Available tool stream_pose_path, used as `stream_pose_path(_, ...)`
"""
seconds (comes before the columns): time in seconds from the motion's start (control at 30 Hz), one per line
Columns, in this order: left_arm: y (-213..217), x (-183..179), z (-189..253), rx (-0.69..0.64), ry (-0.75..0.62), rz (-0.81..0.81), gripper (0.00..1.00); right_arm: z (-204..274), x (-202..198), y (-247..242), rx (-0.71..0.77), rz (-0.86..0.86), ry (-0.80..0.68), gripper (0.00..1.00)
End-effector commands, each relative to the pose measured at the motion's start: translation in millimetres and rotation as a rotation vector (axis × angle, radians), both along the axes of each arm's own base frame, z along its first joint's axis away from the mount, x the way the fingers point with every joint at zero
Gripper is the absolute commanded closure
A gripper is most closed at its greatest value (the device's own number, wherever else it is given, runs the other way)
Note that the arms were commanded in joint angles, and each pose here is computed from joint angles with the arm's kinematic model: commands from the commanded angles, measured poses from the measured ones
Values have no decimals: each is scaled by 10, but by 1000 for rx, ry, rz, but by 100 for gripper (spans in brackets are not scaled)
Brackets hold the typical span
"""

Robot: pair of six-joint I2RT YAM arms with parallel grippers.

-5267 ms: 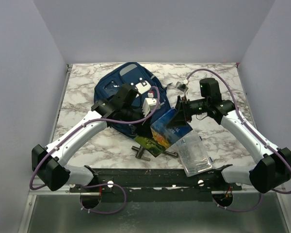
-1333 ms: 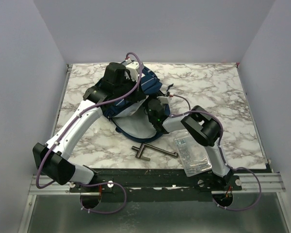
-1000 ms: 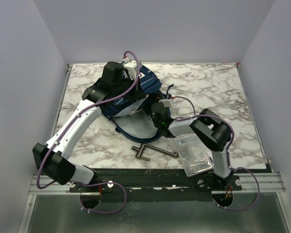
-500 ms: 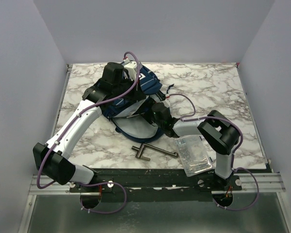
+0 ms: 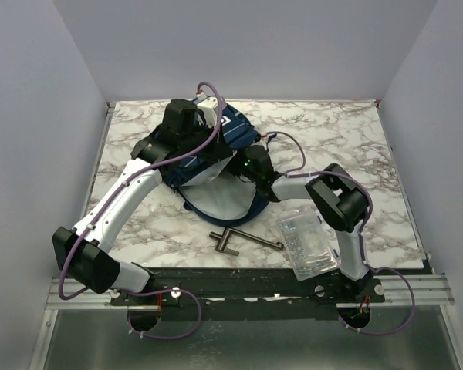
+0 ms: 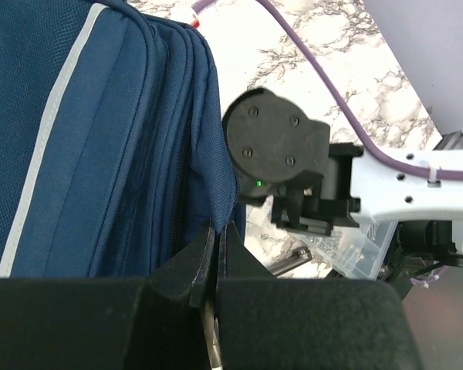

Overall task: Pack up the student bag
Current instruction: Place the book in the student bag.

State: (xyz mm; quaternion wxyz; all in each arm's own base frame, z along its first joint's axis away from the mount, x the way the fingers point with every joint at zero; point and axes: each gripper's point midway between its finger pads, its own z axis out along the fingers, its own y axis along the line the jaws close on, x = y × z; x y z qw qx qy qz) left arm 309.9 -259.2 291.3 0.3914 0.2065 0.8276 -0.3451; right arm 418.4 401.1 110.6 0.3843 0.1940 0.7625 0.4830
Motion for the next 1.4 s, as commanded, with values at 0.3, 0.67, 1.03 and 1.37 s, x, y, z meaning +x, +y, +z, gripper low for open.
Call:
stream_pose_path(0.3, -121, -12, 319, -119, -50, -65, 100, -70, -16, -223, -9, 107, 124, 27)
stream_pose_path(0.67, -94, 104, 167, -138, 15, -47, 100, -28, -494, -520, -67, 299, 166, 15)
stream_pose_path(1.03, -250, -22, -261, -100, 126, -80, 94, 115, -964, -1532, -501, 211, 79, 10)
stream_pose_path(1.37, -339, -100, -604, -101, 264, -67, 96, 54, -1192, -1840, -549, 149, 94, 9)
